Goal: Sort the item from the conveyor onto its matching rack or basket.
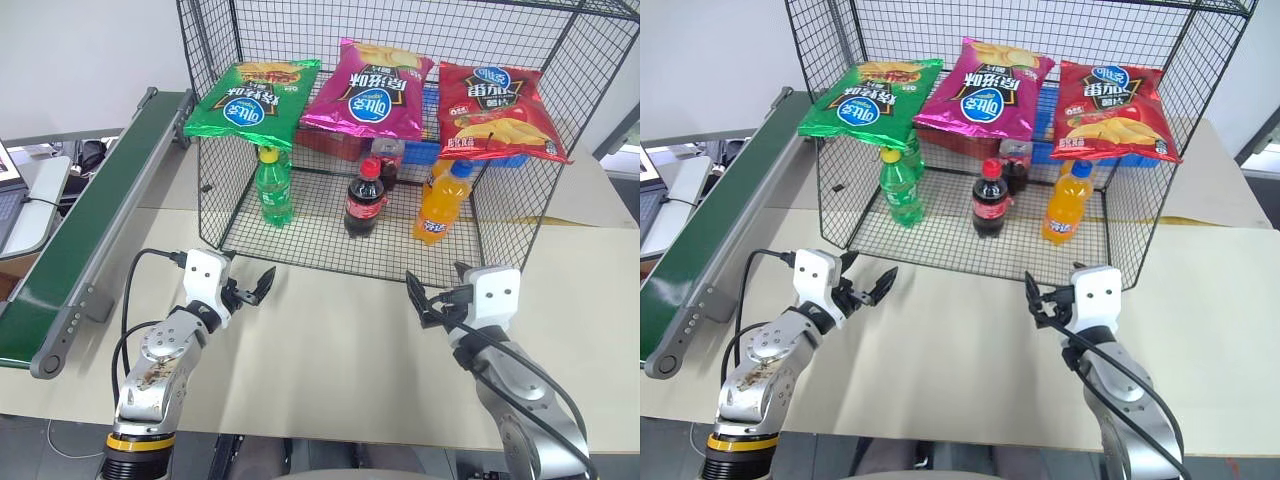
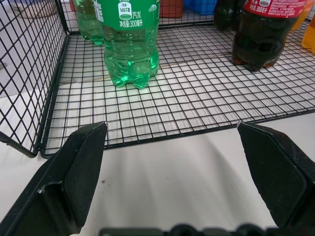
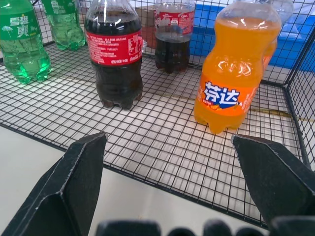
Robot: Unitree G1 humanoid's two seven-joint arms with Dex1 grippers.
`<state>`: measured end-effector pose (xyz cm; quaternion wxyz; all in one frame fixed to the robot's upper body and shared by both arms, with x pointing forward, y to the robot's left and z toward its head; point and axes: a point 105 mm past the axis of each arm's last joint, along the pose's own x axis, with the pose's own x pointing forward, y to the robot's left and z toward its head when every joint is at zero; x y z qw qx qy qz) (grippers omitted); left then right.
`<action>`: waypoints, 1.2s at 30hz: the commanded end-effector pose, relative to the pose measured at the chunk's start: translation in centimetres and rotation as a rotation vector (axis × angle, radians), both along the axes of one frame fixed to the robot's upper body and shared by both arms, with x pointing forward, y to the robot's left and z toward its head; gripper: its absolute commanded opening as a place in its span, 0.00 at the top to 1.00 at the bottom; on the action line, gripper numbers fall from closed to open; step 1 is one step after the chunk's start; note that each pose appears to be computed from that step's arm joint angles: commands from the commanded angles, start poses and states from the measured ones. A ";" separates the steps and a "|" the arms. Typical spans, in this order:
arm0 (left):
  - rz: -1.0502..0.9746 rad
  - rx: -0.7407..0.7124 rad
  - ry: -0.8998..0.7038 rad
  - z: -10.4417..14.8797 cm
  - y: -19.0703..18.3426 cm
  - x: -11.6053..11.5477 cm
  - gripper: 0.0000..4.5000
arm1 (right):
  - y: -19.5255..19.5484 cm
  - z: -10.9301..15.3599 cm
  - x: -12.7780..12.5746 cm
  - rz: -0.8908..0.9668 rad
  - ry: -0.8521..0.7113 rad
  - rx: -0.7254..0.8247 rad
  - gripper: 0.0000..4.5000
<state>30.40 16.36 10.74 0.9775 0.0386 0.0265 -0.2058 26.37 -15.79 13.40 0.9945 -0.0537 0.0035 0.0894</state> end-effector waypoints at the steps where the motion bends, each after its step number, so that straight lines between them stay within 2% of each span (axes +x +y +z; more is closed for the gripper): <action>1: -0.009 -0.005 -0.053 1.6 0.1 0.0 0.00 | 0.1 1.8 -0.2 0.003 -0.062 -0.012 0.01; 26: -0.026 0.014 -0.061 1.7 0.2 1.3 0.00 | -0.1 1.9 -0.2 -0.013 -0.071 -0.011 0.01; 36: -0.018 0.012 -0.046 1.3 0.5 0.7 0.00 | 0.1 1.6 -0.2 0.003 -0.061 -0.008 0.01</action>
